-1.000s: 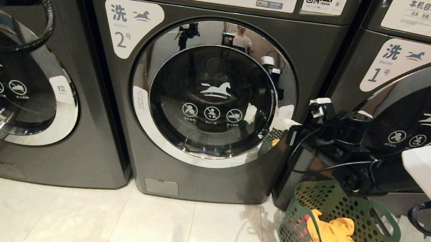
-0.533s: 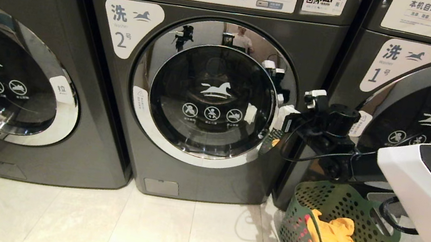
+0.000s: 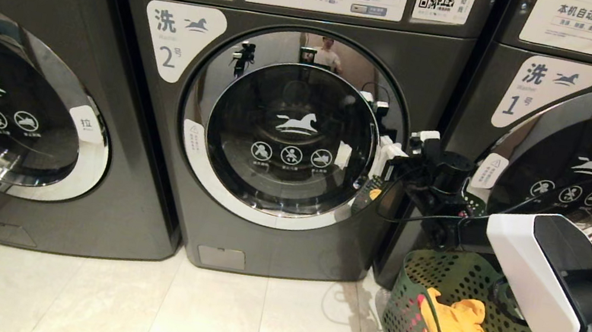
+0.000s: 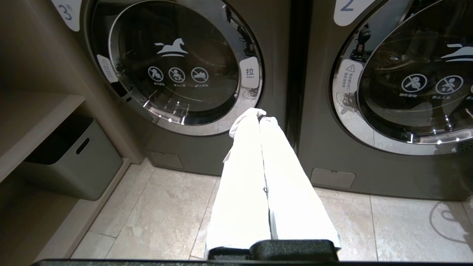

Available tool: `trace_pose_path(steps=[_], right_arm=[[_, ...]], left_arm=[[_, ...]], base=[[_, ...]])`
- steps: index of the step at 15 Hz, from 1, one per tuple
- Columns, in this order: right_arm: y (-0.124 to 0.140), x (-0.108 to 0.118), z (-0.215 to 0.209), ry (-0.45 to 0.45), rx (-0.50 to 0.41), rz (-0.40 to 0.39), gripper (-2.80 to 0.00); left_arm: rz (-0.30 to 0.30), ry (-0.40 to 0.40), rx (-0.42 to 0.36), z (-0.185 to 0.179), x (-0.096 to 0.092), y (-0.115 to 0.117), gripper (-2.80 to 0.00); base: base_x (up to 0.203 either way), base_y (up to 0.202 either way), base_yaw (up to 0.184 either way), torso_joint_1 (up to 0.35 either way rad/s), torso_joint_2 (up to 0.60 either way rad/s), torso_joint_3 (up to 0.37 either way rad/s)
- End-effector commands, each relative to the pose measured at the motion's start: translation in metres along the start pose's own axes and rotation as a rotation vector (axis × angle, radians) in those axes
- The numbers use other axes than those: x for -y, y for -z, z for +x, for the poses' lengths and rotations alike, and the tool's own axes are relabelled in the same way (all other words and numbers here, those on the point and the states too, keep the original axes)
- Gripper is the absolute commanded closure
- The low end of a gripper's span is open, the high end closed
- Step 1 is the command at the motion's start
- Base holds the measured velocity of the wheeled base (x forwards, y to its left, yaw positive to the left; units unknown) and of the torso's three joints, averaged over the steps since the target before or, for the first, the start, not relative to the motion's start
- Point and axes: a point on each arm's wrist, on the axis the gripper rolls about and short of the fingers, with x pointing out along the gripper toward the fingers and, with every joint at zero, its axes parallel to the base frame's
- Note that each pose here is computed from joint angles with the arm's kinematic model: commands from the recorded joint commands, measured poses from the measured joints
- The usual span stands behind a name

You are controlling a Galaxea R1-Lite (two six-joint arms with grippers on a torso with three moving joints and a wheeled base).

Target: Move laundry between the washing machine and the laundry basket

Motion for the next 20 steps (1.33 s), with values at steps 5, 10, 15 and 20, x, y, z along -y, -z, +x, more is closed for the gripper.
trace_pose_path(steps=[5, 10, 15, 20], right_arm=[[0.032, -0.001, 0.001, -0.002, -0.054, 0.023, 0.00], [0.028, 0.000, 0.001, -0.005, -0.064, 0.027, 0.00], [0.028, 0.001, 0.000, 0.008, -0.062, 0.026, 0.00], [0.028, 0.001, 0.000, 0.007, -0.063, 0.020, 0.00]], left_arm=[[-0.003, -0.006, 0.003, -0.018, -0.018, 0.010, 0.00], [0.035, 0.007, -0.037, -0.022, -0.020, 0.021, 0.00], [0.039, 0.056, -0.035, -0.017, -0.014, 0.020, 0.00], [0.040, 0.059, -0.033, -0.019, -0.016, 0.025, 0.00]], base=[[0.000, 0.000, 0.000, 0.000, 0.00, 0.000], [0.000, 0.000, 0.000, 0.000, 0.00, 0.000], [0.000, 0.000, 0.000, 0.000, 0.00, 0.000], [0.000, 0.000, 0.000, 0.000, 0.00, 0.000]])
